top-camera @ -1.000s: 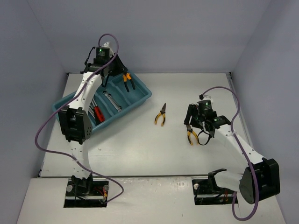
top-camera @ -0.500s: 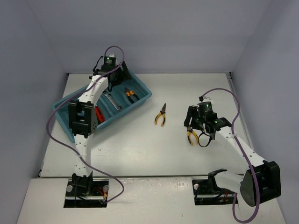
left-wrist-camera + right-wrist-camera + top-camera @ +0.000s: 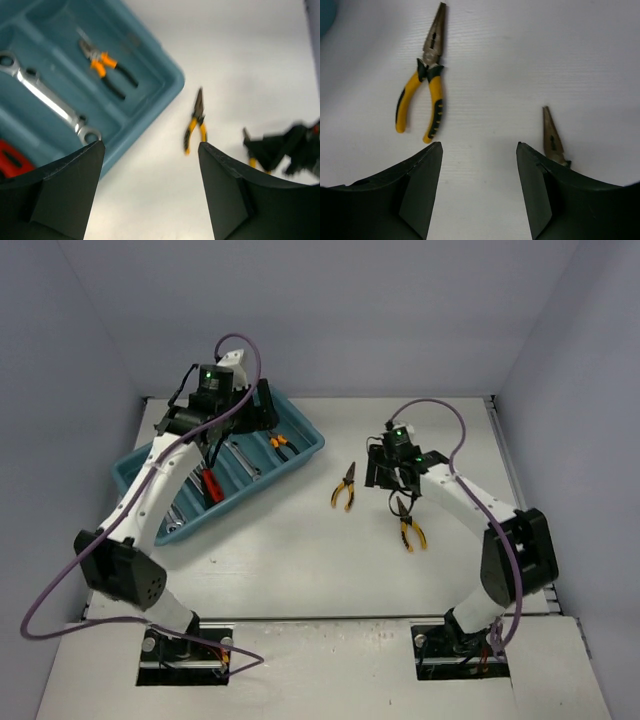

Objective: Sort the tools into containers

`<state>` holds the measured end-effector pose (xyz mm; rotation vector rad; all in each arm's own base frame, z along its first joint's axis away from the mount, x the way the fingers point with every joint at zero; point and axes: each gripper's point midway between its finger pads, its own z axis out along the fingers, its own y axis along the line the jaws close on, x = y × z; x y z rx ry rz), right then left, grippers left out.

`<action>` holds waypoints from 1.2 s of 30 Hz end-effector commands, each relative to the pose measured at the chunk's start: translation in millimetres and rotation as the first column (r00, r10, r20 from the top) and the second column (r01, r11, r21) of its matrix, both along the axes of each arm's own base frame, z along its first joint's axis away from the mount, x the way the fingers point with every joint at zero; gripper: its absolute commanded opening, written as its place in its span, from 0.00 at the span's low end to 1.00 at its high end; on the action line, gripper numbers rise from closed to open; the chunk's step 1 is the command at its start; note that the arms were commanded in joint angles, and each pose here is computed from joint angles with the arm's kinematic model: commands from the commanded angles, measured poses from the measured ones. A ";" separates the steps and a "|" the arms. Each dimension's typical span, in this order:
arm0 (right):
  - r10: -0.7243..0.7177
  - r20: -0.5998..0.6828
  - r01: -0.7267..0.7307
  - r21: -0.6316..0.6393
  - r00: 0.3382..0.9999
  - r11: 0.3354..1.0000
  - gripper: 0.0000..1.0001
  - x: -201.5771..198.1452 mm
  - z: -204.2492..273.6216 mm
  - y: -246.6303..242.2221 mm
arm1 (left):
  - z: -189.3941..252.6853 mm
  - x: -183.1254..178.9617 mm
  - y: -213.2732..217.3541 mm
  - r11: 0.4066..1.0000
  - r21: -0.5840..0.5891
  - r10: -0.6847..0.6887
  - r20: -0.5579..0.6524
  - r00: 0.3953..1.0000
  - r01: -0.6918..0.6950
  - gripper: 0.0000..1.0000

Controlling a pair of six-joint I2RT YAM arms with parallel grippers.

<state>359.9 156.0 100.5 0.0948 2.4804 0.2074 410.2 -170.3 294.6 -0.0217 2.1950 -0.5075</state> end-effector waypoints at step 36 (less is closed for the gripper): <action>0.170 0.268 -0.067 -0.353 0.949 0.933 0.00 68.9 72.3 18.2 | -79.8 -141.6 88.4 0.965 0.259 0.082 -0.189 0.979 -0.031 0.72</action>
